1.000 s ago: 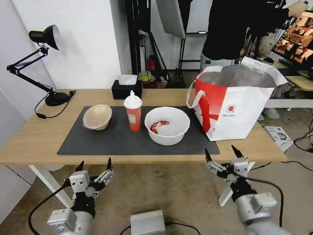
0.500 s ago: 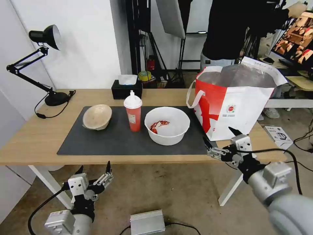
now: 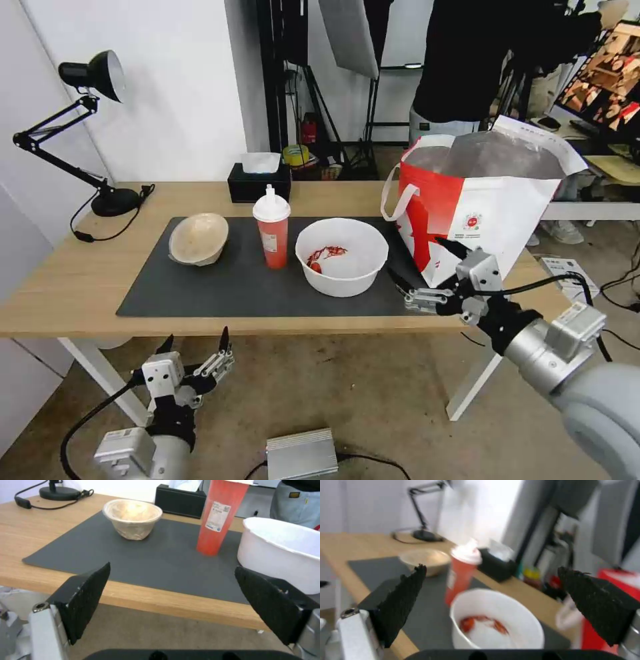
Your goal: Pick up the trash from the table and place it into the takeout bag.
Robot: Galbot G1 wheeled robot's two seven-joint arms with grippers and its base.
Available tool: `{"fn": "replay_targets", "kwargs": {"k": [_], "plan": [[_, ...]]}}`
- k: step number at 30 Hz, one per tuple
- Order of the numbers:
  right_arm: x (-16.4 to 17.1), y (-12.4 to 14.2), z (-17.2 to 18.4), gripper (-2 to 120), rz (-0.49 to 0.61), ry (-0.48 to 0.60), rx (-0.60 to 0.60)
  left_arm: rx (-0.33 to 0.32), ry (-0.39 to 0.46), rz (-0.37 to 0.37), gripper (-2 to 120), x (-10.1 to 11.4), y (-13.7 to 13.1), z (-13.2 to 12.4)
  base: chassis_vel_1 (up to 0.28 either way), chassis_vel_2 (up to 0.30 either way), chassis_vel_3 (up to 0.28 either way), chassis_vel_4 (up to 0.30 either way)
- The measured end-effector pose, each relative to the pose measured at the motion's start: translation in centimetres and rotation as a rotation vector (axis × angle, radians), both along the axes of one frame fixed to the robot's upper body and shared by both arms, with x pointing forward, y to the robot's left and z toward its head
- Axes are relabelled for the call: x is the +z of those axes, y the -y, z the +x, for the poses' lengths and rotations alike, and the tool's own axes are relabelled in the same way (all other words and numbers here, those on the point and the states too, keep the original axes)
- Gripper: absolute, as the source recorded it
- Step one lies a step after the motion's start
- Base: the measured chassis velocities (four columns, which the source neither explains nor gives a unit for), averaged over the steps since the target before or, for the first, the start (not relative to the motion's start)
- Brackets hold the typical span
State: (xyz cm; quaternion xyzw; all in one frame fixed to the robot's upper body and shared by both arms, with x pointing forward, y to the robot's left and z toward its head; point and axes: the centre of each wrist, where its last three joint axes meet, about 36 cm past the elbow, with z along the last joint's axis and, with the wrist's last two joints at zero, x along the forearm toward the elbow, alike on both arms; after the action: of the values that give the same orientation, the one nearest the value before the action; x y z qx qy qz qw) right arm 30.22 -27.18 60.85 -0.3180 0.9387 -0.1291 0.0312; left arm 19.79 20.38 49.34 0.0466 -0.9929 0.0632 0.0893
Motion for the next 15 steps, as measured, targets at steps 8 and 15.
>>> {"fn": "replay_targets", "kwargs": {"k": [8, 15], "plan": [[0.6, 1.3, 3.1, 100, -0.022, 0.056, 0.142, 0.000, 0.002, -0.003, 100, 0.0, 0.0, 0.1, 0.000, 0.000, 0.000, 0.000], [1.9, 1.6, 6.8, 100, -0.050, 0.060, 0.283, -0.001, -0.007, -0.020, 100, 0.1, -0.1, 0.3, 0.000, 0.000, 0.000, 0.000]]}}
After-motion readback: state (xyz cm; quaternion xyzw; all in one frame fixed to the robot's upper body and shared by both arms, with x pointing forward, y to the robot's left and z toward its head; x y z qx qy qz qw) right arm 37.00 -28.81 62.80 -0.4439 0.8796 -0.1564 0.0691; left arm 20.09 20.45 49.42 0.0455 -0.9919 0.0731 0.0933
